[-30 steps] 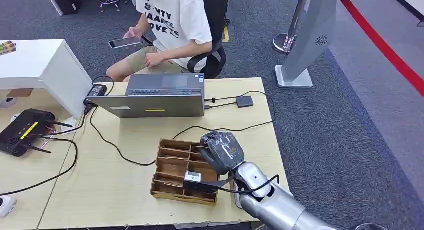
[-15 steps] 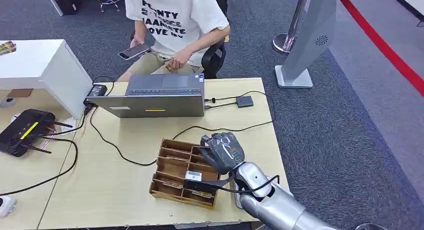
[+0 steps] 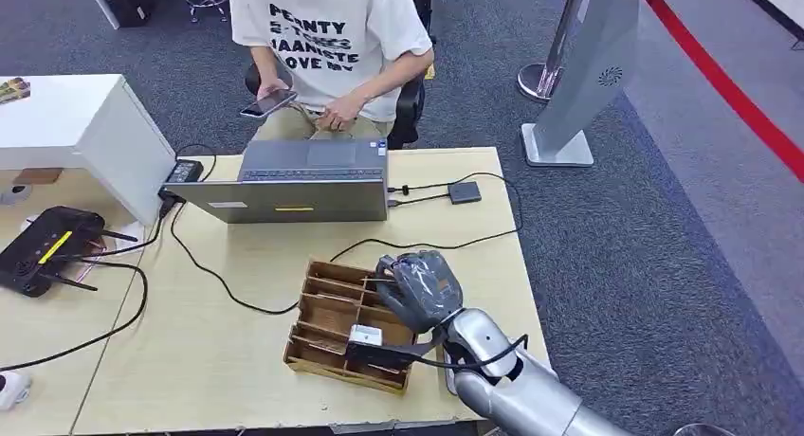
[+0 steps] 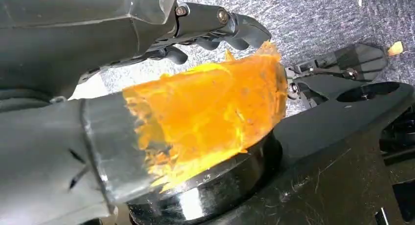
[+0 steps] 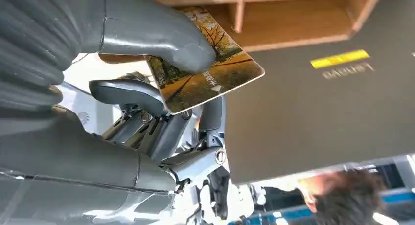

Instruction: Pass the card to the sensor for recognition and then transmit it.

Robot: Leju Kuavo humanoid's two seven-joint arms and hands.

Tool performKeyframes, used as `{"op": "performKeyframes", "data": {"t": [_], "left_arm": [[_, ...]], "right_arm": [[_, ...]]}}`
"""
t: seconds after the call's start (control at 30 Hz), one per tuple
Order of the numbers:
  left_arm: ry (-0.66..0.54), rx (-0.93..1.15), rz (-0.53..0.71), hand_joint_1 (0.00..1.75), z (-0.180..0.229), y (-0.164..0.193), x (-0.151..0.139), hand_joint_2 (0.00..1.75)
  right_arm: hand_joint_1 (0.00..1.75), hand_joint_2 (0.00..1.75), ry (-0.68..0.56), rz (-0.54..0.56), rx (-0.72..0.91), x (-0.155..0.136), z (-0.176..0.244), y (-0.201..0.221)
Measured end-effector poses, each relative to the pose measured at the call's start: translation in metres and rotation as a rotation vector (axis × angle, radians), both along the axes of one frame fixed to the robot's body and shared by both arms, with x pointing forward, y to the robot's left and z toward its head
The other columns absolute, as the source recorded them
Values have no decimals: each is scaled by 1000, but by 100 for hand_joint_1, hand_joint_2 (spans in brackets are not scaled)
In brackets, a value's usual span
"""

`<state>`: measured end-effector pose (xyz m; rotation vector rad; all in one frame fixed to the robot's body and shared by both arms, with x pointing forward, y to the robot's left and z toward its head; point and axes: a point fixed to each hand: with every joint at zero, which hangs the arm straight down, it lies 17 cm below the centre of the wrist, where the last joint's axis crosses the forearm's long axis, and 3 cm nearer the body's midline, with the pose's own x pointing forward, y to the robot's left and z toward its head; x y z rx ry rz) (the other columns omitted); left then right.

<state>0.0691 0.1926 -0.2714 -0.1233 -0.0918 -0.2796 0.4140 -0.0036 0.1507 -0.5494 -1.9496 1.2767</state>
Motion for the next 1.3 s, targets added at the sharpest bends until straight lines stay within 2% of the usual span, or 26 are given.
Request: {"op": "performKeyframes", "data": {"t": [0.57, 0.9, 1.07, 1.3], "left_arm": [[-5, -1, 18, 0, -1, 0, -3, 0], [-12, -2, 22, 0, -1, 0, -3, 0], [-12, -1, 9, 0, -1, 0, -3, 0], [-11, 2, -46, 0, 0, 0, -1, 0]], "right_arm": [[175, 175, -184, 48, 117, -24, 67, 2], [175, 175, -340, 73, 235, -50, 113, -3], [175, 175, -385, 68, 244, -51, 125, -6], [175, 175, -463, 42, 217, -35, 150, -8]]}}
